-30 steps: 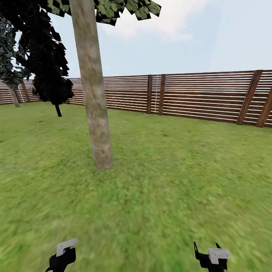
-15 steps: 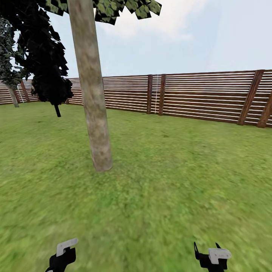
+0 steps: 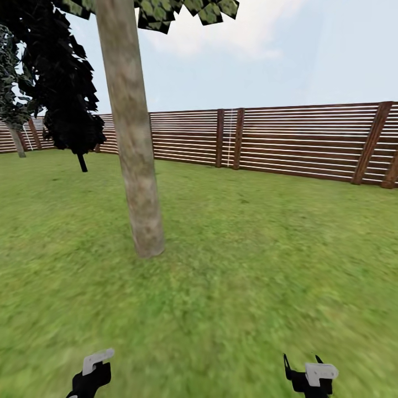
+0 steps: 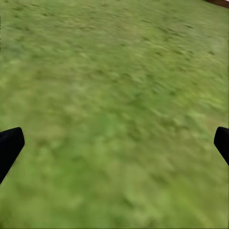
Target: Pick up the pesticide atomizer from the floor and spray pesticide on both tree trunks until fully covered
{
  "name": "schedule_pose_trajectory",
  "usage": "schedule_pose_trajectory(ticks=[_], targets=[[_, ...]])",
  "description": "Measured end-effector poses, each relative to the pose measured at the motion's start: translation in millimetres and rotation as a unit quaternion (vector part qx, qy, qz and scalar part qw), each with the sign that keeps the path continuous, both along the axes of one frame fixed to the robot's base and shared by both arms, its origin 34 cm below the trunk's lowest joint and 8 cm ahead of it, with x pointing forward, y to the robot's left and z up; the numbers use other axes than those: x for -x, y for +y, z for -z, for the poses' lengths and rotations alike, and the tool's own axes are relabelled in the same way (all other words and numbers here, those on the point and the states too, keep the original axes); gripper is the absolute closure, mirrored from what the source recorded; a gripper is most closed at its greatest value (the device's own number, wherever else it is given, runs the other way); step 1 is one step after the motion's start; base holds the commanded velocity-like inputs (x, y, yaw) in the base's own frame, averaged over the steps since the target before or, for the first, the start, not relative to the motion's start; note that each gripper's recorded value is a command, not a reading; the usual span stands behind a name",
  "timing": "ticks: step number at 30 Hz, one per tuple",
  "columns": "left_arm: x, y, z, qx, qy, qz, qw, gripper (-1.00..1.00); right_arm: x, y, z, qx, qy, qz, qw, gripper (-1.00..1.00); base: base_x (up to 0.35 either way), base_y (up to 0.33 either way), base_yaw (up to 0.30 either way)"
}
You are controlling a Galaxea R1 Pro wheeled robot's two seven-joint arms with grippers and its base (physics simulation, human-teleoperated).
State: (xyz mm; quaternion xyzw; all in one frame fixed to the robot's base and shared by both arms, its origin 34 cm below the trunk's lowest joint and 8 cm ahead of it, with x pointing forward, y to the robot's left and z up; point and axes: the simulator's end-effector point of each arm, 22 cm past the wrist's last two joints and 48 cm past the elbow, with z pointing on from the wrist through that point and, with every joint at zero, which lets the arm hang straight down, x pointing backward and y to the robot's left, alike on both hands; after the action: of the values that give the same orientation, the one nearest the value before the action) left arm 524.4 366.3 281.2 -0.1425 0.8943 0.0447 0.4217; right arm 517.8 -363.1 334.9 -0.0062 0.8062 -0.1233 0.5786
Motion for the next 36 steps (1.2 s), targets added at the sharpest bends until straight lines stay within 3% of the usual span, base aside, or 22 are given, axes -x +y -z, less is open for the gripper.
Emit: schedule_pose_trajectory(ticks=[13, 15, 18, 27, 29, 31, 32, 34, 36], targets=[[0.2, 0.0, 0.5, 0.001, 0.0, 0.0, 1.0, 1.0, -1.0, 5.7, 0.3, -0.005, -0.002, 0.0, 1.0, -1.0, 0.058, 0.286, 0.0], [0.3, 0.0, 0.6, 0.001, 0.001, -0.001, 1.0, 1.0, -2.1, 23.9, 2.4, -0.014, -0.001, -0.009, 0.9999, -1.0, 0.0, 0.078, 0.0], [0.5, 0.0, 0.7, 0.001, 0.001, -0.001, 1.0, 1.0, -2.6, 31.9, 3.1, -0.02, -0.002, -0.01, 0.9997, -1.0, 0.0, 0.017, 0.0], [-2.4, -0.1, -1.5, -0.001, -0.003, 0.002, 1.0, 1.0, -3.7, 25.1, 1.2, -0.022, -0.005, 0.003, 0.9997, -1.0, 0.0, 0.001, 0.0], [-21.0, -0.8, -16.3, -0.004, -0.027, 0.008, 0.9996, 1.0, 0.0, 19.3, 15.6, -0.018, 0.035, 0.01, 0.9992, -1.0, 0.0, 0.0, 0.0], [-78.7, -6.9, -72.6, -0.007, -0.11, 0.021, 0.9937, 1.0, -3.2, 14.3, 41.8, -0.011, 0.138, 0.023, 0.9902, -1.0, 0.0, 0.0, 0.0], [-95.4, -9.5, -92.2, -0.007, -0.134, 0.026, 0.9906, 1.0, -9.9, 14.1, 42.5, -0.01, 0.163, 0.026, 0.9863, -1.0, 0.0, 0.0, 0.0], [-124.2, -19.2, -125.3, 0.003, -0.157, 0.037, 0.9868, 1.0, -39.2, 16.1, 22.6, -0.007, 0.191, 0.03, 0.9811, -1.0, 0.0, 0.0, 0.0], [-150.0, -32.3, -160.6, 0.018, -0.171, 0.052, 0.9837, 1.0, -72.2, 19.0, -15.0, -0.007, 0.178, 0.031, 0.9835, -1.0, 0.0, 0.0, 0.0]])
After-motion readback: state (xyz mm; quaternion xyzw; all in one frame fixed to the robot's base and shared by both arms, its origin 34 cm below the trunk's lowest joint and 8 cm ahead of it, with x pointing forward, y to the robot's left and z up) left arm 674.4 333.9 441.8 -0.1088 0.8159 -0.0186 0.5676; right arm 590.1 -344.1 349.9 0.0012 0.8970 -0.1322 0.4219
